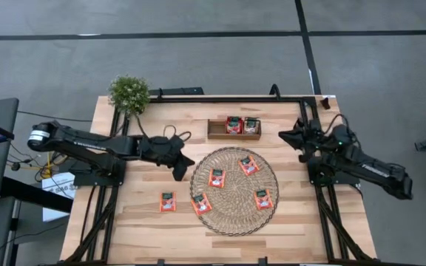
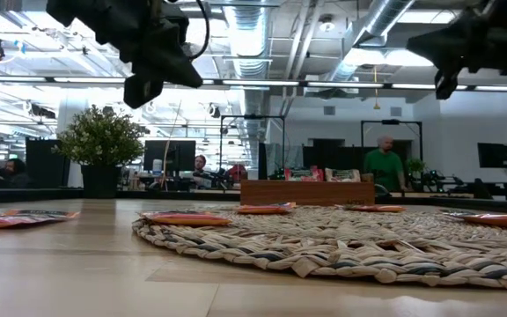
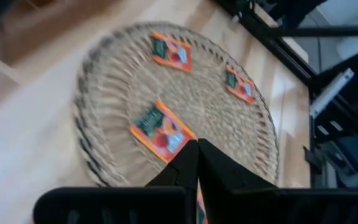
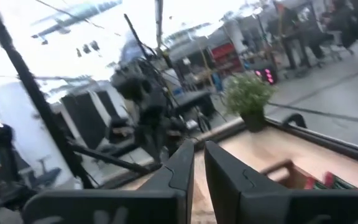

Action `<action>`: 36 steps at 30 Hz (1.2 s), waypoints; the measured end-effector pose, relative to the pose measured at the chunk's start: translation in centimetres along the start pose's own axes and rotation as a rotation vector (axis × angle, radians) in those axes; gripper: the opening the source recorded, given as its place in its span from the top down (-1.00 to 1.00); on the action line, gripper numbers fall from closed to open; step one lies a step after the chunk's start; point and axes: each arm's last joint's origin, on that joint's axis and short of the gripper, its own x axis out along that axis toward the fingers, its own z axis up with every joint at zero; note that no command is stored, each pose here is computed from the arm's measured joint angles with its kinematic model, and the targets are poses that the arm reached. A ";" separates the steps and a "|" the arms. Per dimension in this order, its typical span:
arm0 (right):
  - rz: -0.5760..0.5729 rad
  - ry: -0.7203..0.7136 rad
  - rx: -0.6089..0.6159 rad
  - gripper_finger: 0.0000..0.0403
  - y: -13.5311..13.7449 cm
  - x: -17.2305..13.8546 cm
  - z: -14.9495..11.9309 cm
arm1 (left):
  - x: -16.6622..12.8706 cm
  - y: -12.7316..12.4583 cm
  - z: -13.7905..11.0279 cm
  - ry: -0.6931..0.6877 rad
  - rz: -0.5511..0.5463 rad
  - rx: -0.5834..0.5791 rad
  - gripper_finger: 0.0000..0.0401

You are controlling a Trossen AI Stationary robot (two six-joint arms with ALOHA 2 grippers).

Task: Pick & Place Tea
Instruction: Put the orange tea bag into the left section of the wooden organizer

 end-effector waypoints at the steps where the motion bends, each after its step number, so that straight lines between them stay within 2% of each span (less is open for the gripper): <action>1: 0.013 -0.016 -0.003 0.83 0.2 -0.2 0.1 | 0.3 -0.2 -0.3 0.013 -0.011 -0.006 1.00; 5: 0.045 -0.050 -0.013 0.82 0.7 -0.9 0.3 | 0.8 -1.9 -0.7 0.064 -0.059 -0.013 1.00; 8: 0.047 -0.041 -0.002 0.83 0.7 -0.8 0.2 | 0.7 -3.6 -0.6 0.143 -0.036 0.014 1.00; 14: 0.047 -0.012 0.009 0.86 0.6 -0.8 -0.1 | -0.1 -5.7 -1.0 0.457 0.205 0.061 1.00; 17: 0.058 -0.009 0.009 0.86 0.7 -0.8 -0.1 | -0.3 -5.8 -1.8 0.574 0.312 0.079 1.00; 22: 0.074 -0.006 0.007 0.84 0.9 -0.8 -0.1 | 0.4 -5.6 -3.7 0.702 0.402 0.095 1.00; 29: 0.102 0.000 0.009 0.84 1.1 -0.8 -0.1 | 2.4 -5.4 -5.5 0.819 0.412 0.165 0.95; 36: 0.107 0.002 0.010 0.84 1.1 -0.7 -0.2 | 3.5 -5.0 -6.3 0.879 0.416 0.244 0.68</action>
